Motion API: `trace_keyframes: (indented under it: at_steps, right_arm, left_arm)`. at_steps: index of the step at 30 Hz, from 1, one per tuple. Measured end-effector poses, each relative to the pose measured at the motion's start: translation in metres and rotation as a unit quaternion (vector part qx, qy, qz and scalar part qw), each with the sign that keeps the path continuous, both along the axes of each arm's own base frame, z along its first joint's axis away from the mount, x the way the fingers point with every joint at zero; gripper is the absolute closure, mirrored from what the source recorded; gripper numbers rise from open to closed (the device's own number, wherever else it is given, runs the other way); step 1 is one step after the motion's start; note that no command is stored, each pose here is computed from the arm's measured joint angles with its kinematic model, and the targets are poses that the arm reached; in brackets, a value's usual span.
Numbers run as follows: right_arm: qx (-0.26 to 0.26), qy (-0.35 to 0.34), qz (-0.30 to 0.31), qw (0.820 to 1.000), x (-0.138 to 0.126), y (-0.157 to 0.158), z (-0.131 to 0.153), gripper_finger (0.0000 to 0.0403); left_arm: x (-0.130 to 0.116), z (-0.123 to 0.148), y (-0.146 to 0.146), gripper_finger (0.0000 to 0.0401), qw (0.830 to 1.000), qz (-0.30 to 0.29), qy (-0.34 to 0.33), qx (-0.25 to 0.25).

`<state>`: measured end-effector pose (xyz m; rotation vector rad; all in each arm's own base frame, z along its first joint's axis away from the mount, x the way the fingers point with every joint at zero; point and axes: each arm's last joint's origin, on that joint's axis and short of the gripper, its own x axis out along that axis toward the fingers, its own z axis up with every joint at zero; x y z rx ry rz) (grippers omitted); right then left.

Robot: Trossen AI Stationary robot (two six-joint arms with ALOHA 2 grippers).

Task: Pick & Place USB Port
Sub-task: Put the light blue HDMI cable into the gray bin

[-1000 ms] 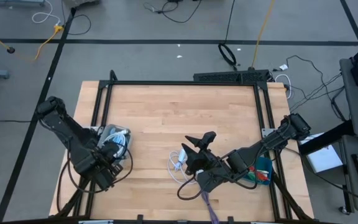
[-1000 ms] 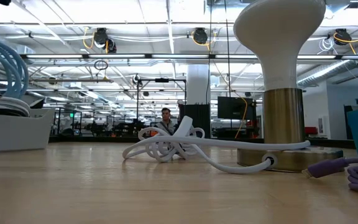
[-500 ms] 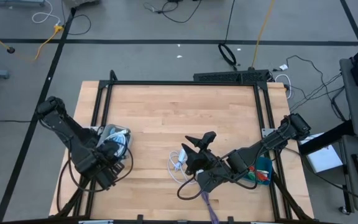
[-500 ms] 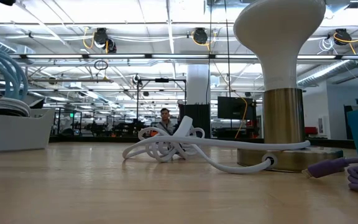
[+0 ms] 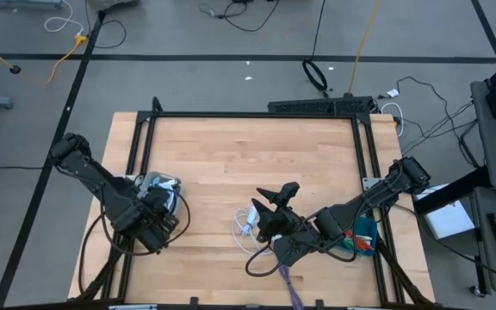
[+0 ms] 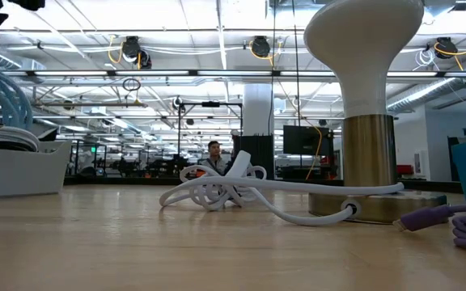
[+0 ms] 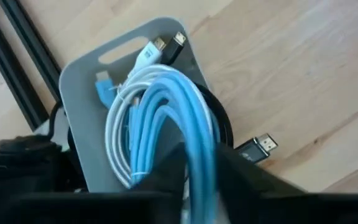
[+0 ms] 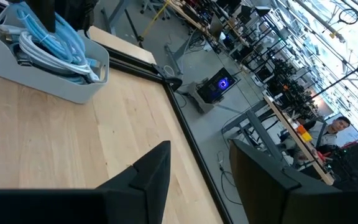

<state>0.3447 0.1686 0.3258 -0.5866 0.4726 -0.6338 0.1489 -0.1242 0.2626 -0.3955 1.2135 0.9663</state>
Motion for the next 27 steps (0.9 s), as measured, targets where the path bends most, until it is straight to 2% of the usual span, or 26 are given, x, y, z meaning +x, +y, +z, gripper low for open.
trace_keyframes:
  at_steps: [1,2,3,12,27]
  right_arm:
    - [0.000,0.000,0.000,1.000,0.000,0.000,0.000,0.0248]
    - [0.000,0.000,0.000,1.000,0.000,0.000,0.000,0.0248]
    - [0.000,0.000,0.000,1.000,0.000,0.000,0.000,0.0248]
    - [0.014,0.008,0.020,1.000,0.001,0.001,-0.001,0.0248]
    - [0.014,0.008,0.020,1.000,0.001,0.001,-0.001,0.0248]
  left_arm:
    - [0.000,-0.001,0.000,0.0347,1.000,0.004,0.001,-0.003]
    - [-0.001,-0.001,0.000,0.0368,1.000,0.005,0.004,-0.004]
    - [-0.001,-0.002,0.000,0.0370,1.000,0.005,0.007,-0.002]
    - [-0.001,-0.007,0.002,0.0370,0.999,-0.006,-0.009,0.032]
    - [0.006,-0.007,0.011,0.0370,0.998,0.013,-0.027,0.052]
